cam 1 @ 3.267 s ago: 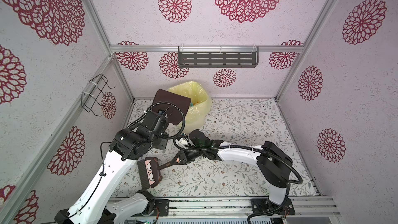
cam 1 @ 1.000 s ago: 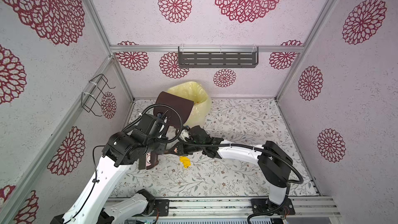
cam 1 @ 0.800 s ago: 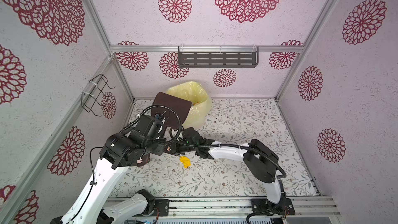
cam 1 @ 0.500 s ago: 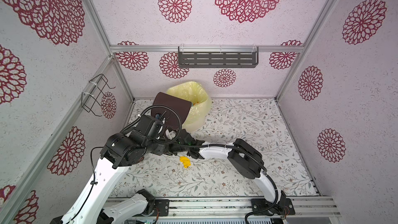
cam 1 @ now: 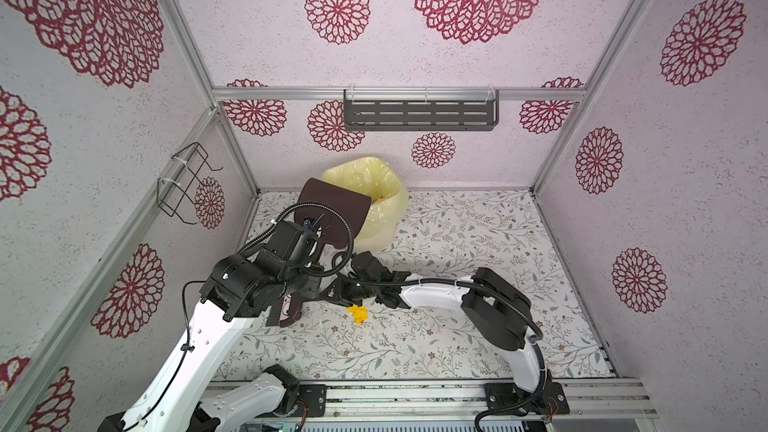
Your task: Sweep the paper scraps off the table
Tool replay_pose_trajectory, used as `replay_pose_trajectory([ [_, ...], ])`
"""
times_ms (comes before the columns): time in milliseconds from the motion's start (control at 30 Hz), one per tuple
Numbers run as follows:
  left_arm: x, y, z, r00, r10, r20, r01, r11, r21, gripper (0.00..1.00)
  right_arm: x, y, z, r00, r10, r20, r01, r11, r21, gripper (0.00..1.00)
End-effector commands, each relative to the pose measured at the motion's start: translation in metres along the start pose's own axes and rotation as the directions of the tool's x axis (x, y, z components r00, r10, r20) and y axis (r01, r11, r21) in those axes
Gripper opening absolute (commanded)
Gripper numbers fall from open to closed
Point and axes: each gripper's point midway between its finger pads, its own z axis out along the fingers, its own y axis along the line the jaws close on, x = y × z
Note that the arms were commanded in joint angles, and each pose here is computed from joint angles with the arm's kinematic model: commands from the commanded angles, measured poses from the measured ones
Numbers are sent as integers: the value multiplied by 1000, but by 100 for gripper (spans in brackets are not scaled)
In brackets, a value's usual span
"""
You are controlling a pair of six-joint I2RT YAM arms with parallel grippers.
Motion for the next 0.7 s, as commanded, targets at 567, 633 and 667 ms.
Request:
replay_pose_trajectory([
  [567,-20,0,-1,999,35,33,-35,999,-11,0,13,33,-126,984,-167,-69,170,984,45,0],
  [633,-21,-1,1,999,31,31,-31,999,-8,0,15,40,-113,976,-194,-96,196,981,11,0],
  [667,-21,-2,1,999,29,33,-29,1000,-4,0,16,45,-107,972,-210,-105,210,978,-11,0],
])
